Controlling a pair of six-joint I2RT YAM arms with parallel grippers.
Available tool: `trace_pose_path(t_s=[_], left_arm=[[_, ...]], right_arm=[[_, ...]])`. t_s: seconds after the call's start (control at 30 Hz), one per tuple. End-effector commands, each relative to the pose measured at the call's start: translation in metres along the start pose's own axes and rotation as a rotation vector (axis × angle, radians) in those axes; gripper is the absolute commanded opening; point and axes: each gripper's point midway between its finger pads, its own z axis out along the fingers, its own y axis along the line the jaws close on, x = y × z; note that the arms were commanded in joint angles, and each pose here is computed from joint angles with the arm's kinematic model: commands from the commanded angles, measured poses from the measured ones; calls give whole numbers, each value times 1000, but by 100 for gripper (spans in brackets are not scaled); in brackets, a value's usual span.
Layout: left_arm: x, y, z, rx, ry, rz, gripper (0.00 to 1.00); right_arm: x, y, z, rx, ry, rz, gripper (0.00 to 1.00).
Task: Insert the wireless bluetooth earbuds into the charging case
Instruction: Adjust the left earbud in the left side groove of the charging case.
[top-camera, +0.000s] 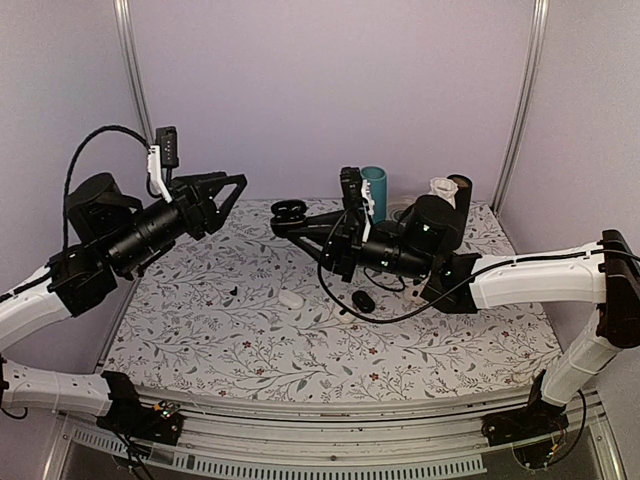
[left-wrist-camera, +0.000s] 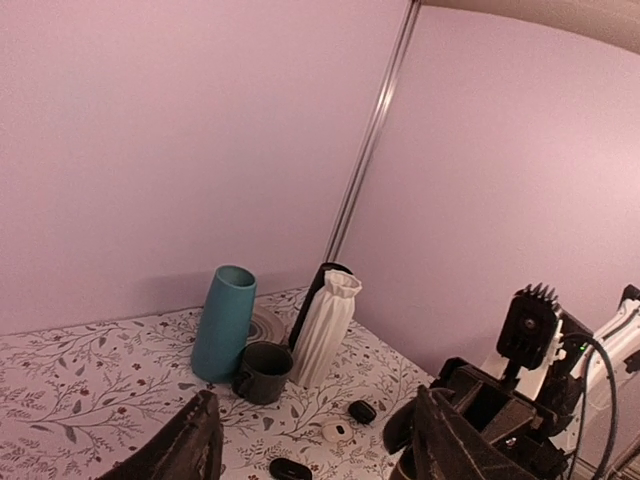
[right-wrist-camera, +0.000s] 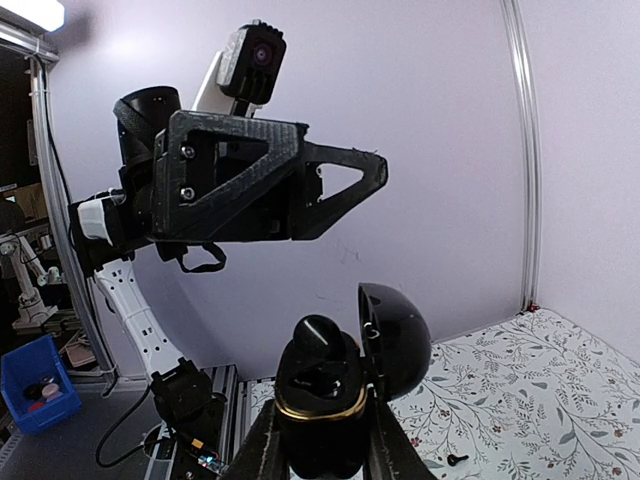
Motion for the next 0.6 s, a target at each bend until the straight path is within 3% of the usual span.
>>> trace_pose_path(t_s=[0.0, 0.2, 0.57], left_arm=[[30, 52, 2, -227, 90, -66, 64], [98, 122, -4, -500, 287, -179, 53], [205, 192, -28, -802, 562, -236, 37]], right_arm=[[-26, 5, -7, -3, -62, -22, 3], [-24, 1, -19, 39, -58, -31, 3], [-20, -4, -37, 77, -40, -34, 3]])
